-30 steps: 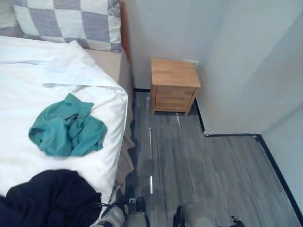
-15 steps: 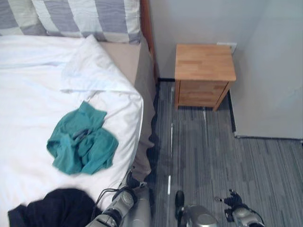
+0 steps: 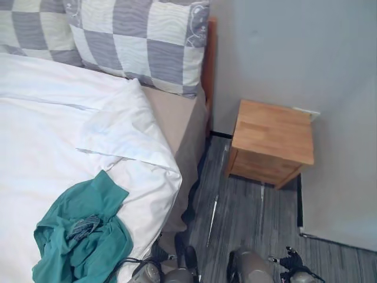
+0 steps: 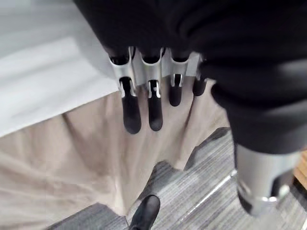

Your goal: Tidy up the quilt and then pick up the clothes from the bed and put them into the laundry hamper.

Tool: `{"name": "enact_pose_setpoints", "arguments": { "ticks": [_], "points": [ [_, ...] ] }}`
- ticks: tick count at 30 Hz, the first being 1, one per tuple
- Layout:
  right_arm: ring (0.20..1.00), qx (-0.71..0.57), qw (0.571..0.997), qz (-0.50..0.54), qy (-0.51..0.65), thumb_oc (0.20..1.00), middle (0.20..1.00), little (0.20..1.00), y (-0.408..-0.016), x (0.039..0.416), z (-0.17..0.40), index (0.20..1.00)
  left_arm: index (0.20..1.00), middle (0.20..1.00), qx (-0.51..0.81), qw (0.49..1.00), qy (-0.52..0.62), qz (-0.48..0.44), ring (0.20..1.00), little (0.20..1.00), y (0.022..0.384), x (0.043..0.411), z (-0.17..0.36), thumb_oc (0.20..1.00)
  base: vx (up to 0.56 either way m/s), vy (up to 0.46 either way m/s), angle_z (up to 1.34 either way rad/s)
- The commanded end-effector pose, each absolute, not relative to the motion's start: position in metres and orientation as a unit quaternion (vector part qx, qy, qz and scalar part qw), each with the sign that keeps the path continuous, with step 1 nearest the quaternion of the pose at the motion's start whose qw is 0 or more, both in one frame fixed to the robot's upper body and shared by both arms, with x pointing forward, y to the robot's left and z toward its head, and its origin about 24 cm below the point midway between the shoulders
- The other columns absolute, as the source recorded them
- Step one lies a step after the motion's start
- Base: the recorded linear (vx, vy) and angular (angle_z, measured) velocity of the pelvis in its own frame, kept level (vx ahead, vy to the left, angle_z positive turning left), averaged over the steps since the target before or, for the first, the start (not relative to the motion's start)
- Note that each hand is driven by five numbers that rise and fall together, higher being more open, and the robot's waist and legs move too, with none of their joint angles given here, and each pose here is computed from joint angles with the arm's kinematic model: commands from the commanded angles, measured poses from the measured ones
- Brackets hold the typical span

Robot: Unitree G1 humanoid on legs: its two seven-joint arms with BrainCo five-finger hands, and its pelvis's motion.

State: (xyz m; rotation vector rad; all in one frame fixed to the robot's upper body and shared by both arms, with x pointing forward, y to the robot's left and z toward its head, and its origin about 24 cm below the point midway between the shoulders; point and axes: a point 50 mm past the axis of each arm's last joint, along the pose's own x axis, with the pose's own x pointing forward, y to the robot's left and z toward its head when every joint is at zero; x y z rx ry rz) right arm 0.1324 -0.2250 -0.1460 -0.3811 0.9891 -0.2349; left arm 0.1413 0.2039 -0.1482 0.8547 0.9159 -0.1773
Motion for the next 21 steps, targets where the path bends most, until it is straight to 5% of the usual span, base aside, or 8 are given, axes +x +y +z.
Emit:
{"name": "enact_pose_setpoints", "arguments": {
  "ticks": [1,4,10,12,16,21],
  "points": [
    [1.000,-0.191,0.880,-0.155,0.405,1.000,1.000,1.000,-0.249,0.165,-0.124,1.000,1.000,1.000,0.448,0.795,0.410,-0.010,1.000,1.000,0.248,0.157,-0.132,1.000,0.31,-0.209,0.81],
    [1.000,-0.205,0.894,-0.159,0.365,1.000,1.000,1.000,-0.254,0.181,-0.110,1.000,1.000,1.000,0.447,0.797,0.406,-0.003,1.000,1.000,0.251,0.160,-0.130,1.000,0.29,-0.203,1.17],
    [1.000,-0.332,0.925,-0.149,0.105,1.000,1.000,1.000,-0.284,0.240,-0.005,1.000,1.000,1.000,0.449,0.797,0.404,0.029,1.000,1.000,0.271,0.153,-0.124,1.000,0.26,-0.315,1.77],
    [1.000,-0.396,0.907,-0.143,-0.013,1.000,1.000,1.000,-0.291,0.273,0.059,1.000,1.000,1.000,0.418,0.795,0.436,0.055,1.000,1.000,0.277,0.126,-0.132,1.000,0.19,-0.493,1.32],
    [1.000,-0.433,0.887,-0.139,-0.082,1.000,1.000,1.000,-0.289,0.293,0.099,1.000,1.000,1.000,0.405,0.790,0.455,0.068,1.000,1.000,0.280,0.112,-0.135,1.000,0.06,-0.217,0.82],
    [1.000,-0.487,0.840,-0.211,-0.117,1.000,1.000,1.000,-0.325,0.299,0.152,1.000,1.000,1.000,0.419,0.797,0.432,0.058,1.000,1.000,0.278,0.132,-0.129,1.000,-0.10,-0.221,1.48]
  ]
}}
